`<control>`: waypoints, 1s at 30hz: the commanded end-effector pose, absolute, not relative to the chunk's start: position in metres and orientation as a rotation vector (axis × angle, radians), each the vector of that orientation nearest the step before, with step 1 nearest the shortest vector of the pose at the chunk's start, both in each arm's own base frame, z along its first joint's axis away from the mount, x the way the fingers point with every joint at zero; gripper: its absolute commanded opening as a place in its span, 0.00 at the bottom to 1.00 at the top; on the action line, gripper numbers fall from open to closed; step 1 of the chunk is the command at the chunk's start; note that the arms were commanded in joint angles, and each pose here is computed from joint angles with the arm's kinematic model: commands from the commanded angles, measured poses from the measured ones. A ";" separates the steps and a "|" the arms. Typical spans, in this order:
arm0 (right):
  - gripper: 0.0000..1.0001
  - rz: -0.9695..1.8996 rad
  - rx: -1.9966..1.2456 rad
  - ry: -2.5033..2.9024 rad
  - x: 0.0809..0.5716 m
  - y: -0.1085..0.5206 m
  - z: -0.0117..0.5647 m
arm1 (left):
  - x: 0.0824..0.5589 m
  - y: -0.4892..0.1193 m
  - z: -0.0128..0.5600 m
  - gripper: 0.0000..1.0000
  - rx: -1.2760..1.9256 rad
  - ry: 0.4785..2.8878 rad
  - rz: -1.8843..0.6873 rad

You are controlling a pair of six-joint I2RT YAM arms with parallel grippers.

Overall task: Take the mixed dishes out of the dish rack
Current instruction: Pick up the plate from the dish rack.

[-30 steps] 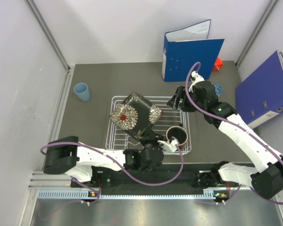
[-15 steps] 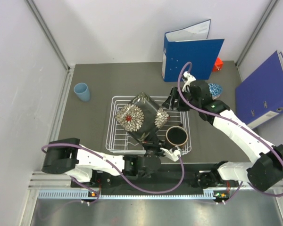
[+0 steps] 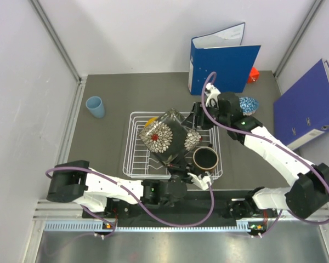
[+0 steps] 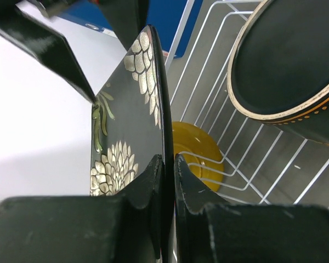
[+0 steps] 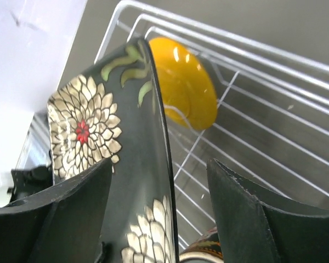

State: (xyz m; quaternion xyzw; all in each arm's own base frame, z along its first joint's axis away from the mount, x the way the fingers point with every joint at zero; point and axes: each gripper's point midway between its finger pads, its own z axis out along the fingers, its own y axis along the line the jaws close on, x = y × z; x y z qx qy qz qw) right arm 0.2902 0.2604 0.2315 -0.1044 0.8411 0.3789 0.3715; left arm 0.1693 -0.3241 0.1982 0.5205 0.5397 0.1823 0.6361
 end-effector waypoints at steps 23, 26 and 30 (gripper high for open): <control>0.00 0.929 -0.401 2.143 0.296 0.278 0.220 | 0.170 -0.324 0.259 0.00 1.023 1.204 0.379; 0.00 0.934 -0.395 2.112 0.295 0.277 0.227 | 0.172 -0.321 0.265 0.04 0.987 1.222 0.369; 0.00 0.934 -0.379 2.108 0.295 0.277 0.231 | 0.175 -0.316 0.273 0.20 0.944 1.243 0.360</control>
